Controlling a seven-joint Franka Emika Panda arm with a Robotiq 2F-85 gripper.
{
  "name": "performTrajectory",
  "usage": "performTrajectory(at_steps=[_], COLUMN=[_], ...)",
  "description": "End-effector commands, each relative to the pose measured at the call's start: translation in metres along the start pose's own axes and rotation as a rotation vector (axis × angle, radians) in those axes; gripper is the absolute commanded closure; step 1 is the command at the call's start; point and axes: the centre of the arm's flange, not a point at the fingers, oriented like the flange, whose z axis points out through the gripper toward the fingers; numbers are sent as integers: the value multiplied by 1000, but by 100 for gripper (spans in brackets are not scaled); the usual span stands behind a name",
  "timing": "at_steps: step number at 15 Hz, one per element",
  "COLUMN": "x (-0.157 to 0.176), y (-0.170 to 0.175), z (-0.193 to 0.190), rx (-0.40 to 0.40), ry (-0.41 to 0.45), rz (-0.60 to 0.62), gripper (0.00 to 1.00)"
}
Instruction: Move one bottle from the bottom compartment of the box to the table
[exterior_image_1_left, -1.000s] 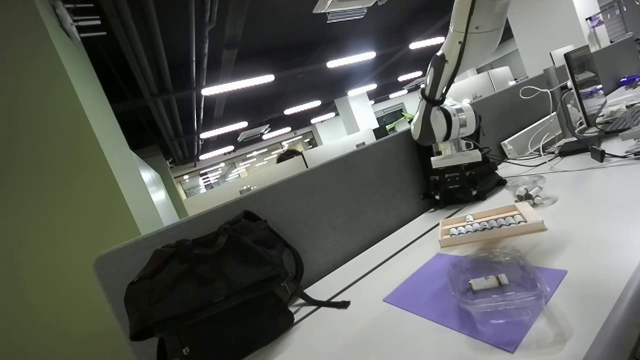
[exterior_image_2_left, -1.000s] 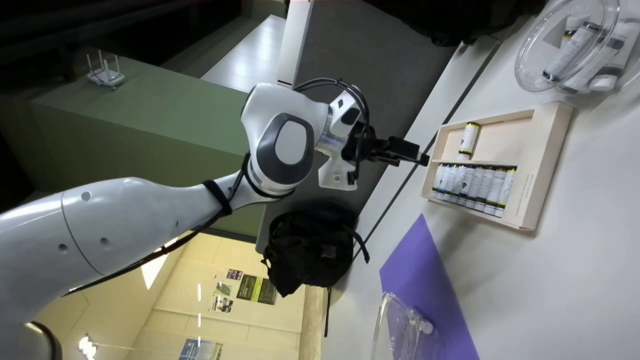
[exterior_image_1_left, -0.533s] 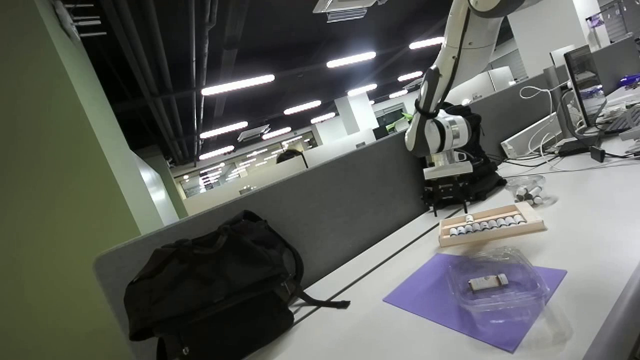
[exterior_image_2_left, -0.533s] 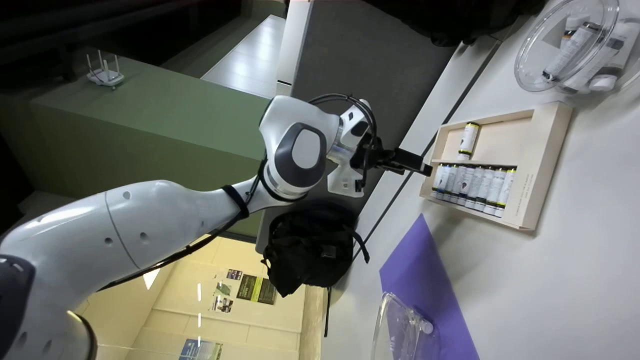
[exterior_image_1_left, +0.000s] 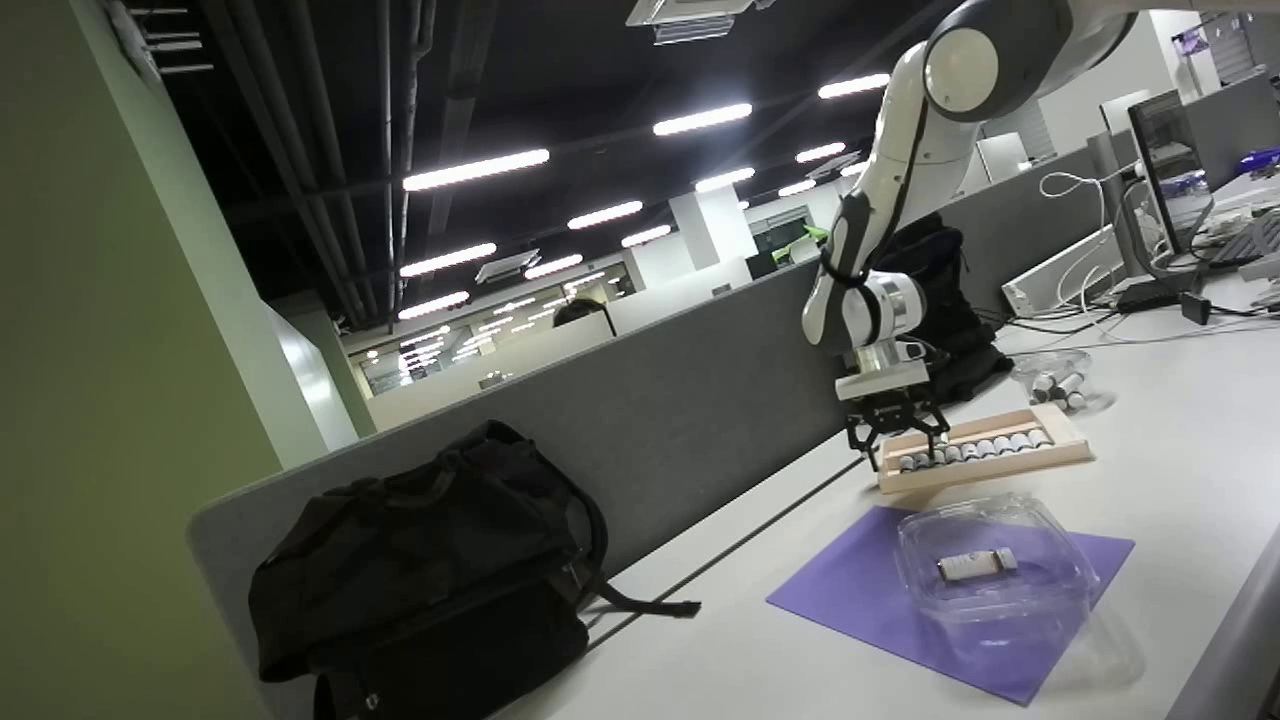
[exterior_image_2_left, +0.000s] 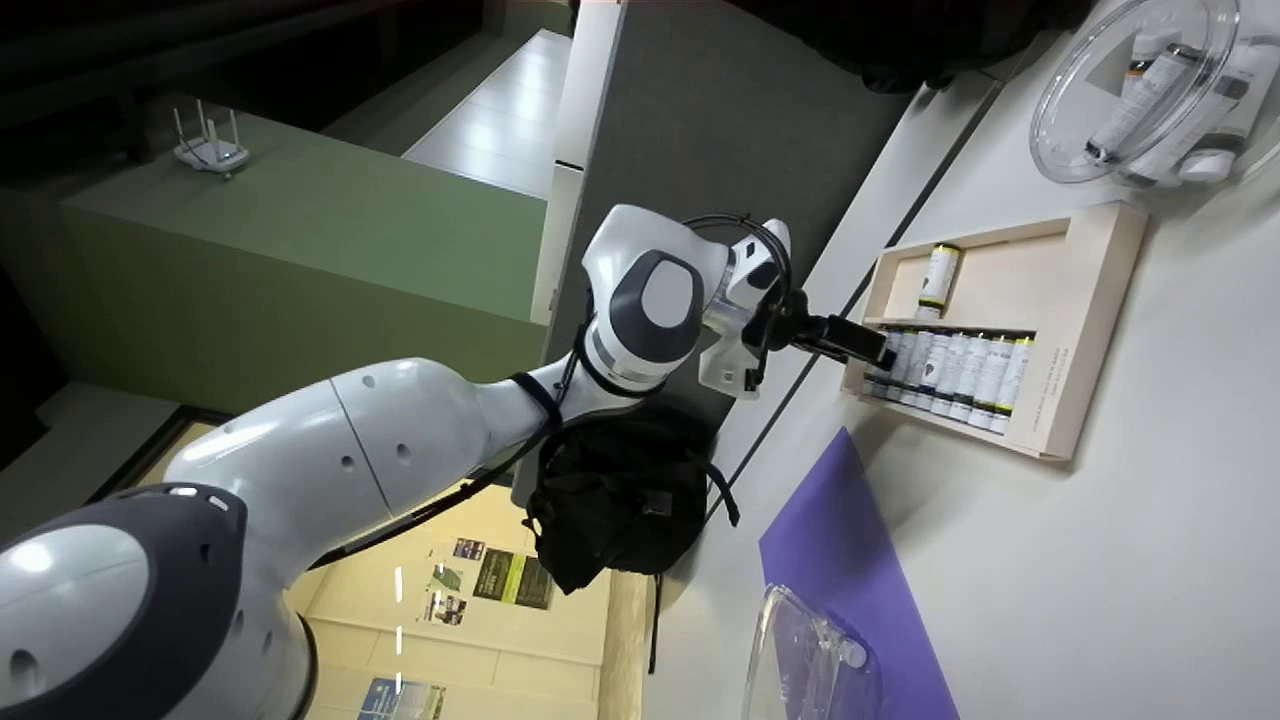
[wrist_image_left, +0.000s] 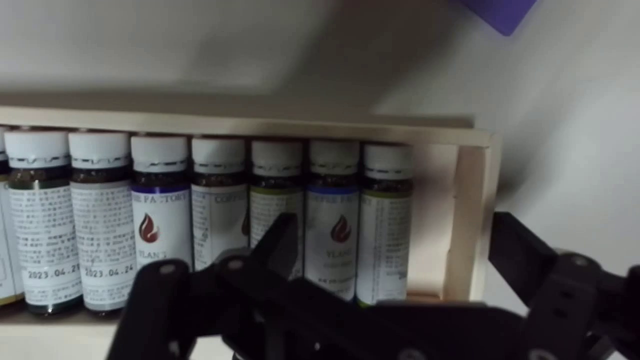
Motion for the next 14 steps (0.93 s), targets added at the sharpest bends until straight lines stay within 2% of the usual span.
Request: performTrajectory(at_steps=[1,4,6,10,12,14], x=[25,28,26,17,15,10], y=[-14,-15,-17,-15,-13,-6], z=[3,2,-4,-24,-29,-33], rx=[-51,-60,-37,45,27,-31], ry=[-28,-59,-59,8,-25,-61], rz=[65,77,63,13,13,6], gripper=[0,0,0,0,0,0])
